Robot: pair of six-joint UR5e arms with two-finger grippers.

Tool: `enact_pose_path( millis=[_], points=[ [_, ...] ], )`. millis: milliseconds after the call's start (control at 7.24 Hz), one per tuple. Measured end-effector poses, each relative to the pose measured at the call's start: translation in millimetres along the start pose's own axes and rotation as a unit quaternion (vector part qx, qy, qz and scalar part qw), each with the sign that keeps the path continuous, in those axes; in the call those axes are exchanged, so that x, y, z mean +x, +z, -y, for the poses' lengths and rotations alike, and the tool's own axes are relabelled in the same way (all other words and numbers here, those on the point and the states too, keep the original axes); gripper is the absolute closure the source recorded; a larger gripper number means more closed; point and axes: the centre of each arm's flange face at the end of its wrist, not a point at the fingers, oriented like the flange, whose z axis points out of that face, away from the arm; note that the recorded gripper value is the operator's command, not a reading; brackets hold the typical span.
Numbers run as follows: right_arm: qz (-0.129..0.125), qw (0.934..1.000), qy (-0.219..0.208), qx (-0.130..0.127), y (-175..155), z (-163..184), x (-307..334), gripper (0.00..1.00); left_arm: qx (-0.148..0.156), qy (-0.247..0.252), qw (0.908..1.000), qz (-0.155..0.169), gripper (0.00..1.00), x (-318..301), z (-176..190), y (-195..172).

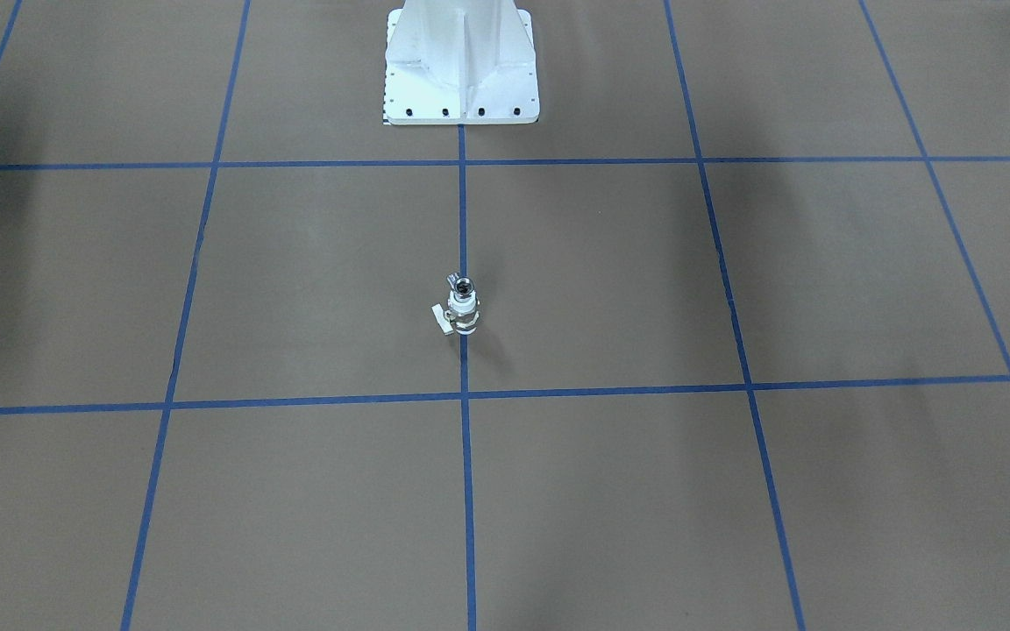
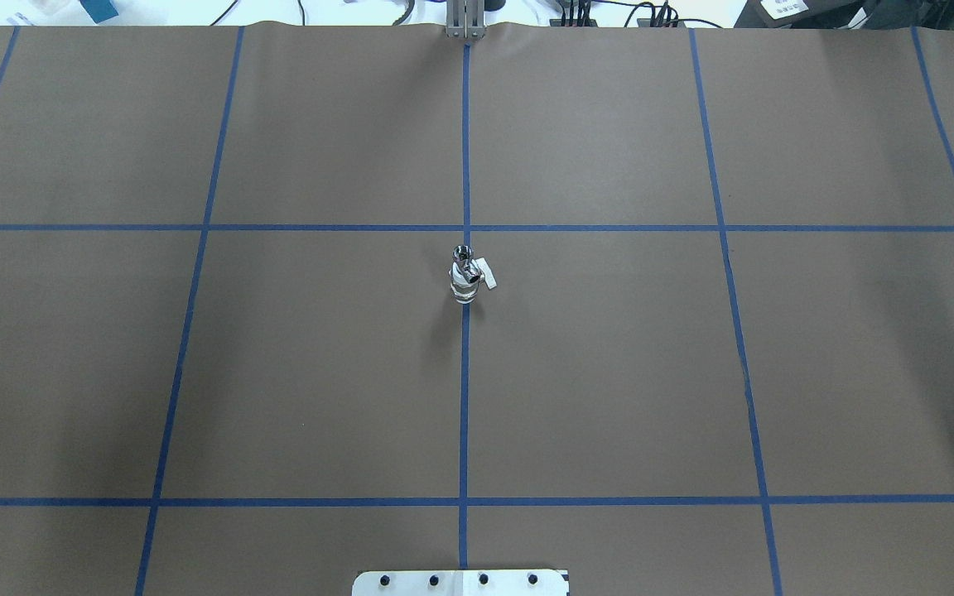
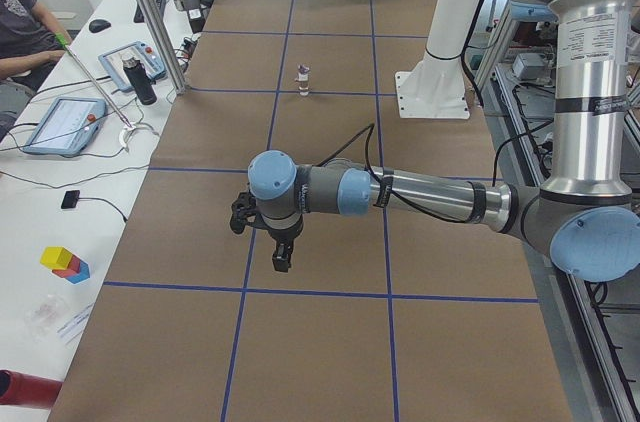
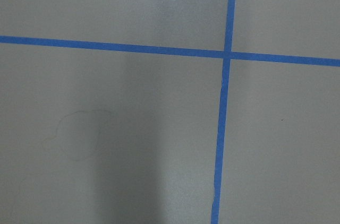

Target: Assemble PPR valve and pipe with both arms

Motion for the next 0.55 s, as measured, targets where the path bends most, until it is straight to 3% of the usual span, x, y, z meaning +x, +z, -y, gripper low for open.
enact_pose_path(
  millis=[552],
  points=[
    [-0.003,0.9998,-0.013,-0.014,11.5,0.6,-11.9,0.01,-0.003,-0.001,1.0,0.004,0.01,-4.1,-6.0,2.7]
  ],
)
